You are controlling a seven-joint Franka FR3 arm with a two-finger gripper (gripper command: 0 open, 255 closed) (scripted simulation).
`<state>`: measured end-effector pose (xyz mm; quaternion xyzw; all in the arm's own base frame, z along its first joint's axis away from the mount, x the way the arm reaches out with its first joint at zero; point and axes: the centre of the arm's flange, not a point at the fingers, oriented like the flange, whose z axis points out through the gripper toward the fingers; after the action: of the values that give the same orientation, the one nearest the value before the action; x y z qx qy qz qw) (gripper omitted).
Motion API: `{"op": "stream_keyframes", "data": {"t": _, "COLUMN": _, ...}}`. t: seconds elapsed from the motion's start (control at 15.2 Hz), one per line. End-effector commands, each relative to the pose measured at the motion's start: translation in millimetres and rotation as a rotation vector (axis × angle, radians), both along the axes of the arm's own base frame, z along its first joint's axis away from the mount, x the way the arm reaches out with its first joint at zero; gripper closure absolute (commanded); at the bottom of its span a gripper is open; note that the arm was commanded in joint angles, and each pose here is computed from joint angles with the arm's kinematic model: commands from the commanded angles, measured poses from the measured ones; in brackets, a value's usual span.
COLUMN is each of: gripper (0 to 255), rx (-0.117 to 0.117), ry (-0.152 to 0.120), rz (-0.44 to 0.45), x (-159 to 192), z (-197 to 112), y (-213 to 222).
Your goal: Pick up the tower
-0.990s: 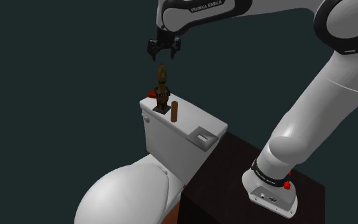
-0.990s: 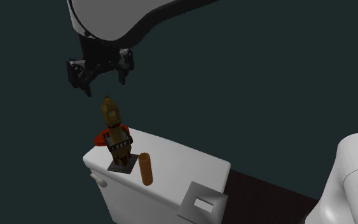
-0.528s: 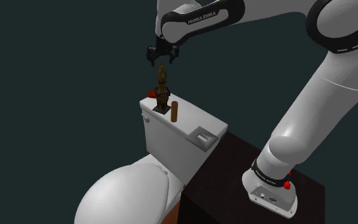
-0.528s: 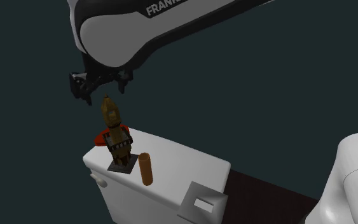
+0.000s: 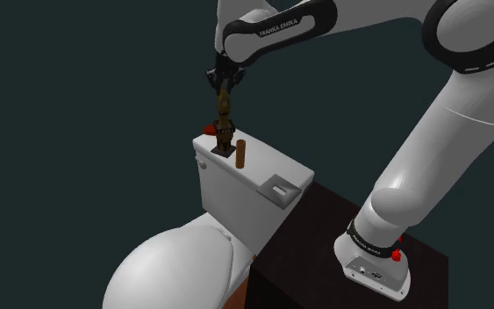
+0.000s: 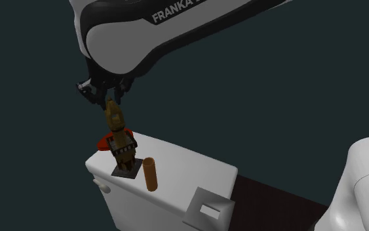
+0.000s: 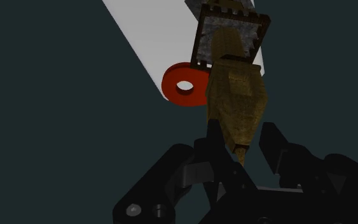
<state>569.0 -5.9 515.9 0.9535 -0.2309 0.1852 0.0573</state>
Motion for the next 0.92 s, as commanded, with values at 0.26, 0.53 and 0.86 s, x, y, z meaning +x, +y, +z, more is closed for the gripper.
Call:
{"op": "stream_keyframes", "data": {"t": 0.26, "gripper": 255, "rx": 0.000, "ry": 0.001, "rz": 0.000, "x": 0.2, "z": 4.4, "y": 0.7}}
{"op": "stream_keyframes", "data": {"t": 0.53, "gripper": 255, "rx": 0.000, "ry": 0.001, "rz": 0.000, "x": 0.2, "z": 25.5, "y": 0.7}}
{"op": "stream_keyframes", "data": {"t": 0.86, "gripper": 255, "rx": 0.000, "ry": 0.001, "rz": 0.000, "x": 0.2, "z": 51.9, "y": 0.7}}
